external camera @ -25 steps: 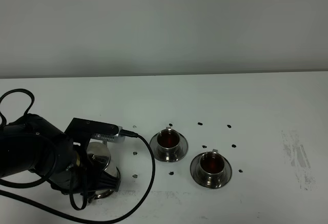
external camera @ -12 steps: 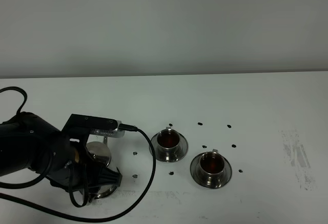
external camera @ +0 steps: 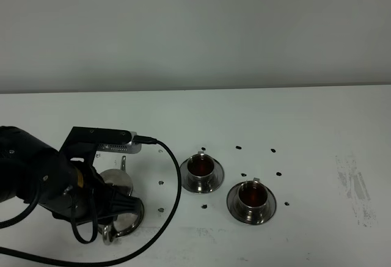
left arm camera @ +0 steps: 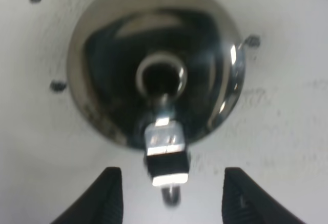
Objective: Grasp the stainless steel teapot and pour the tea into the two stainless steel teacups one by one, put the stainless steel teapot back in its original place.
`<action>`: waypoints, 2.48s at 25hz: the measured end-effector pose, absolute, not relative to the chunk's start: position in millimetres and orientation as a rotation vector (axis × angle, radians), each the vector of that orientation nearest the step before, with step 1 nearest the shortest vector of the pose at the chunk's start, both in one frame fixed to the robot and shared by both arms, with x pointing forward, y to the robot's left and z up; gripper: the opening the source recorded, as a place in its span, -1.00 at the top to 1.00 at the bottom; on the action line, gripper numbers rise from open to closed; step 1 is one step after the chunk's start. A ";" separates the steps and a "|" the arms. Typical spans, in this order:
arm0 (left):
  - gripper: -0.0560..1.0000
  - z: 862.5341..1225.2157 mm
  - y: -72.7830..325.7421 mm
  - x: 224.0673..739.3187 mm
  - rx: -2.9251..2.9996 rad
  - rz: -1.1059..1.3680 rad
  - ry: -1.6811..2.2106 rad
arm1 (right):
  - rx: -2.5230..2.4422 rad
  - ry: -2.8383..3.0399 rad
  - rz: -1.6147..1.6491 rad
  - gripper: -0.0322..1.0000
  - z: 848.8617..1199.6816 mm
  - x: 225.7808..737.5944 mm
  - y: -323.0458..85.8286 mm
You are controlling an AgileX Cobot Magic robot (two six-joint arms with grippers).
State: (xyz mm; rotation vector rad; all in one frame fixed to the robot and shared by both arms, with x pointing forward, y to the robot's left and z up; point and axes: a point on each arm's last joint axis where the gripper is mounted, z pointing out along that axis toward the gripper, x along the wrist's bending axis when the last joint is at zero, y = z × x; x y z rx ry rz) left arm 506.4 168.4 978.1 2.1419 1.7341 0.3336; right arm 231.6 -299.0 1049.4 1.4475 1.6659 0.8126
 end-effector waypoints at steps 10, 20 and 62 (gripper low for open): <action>-0.05 1032.0 202.7 476.7 2.308 0.412 1.643 | 1.448 1.666 0.813 -0.01 1049.4 231.6 -299.0; -0.05 1072.3 262.4 420.2 2.232 0.411 1.855 | 1.448 1.666 0.813 -0.01 1049.4 231.6 -299.0; -0.04 1053.9 300.5 254.7 1.567 0.900 1.700 | 1.448 1.666 0.813 -0.01 1049.4 231.6 -299.0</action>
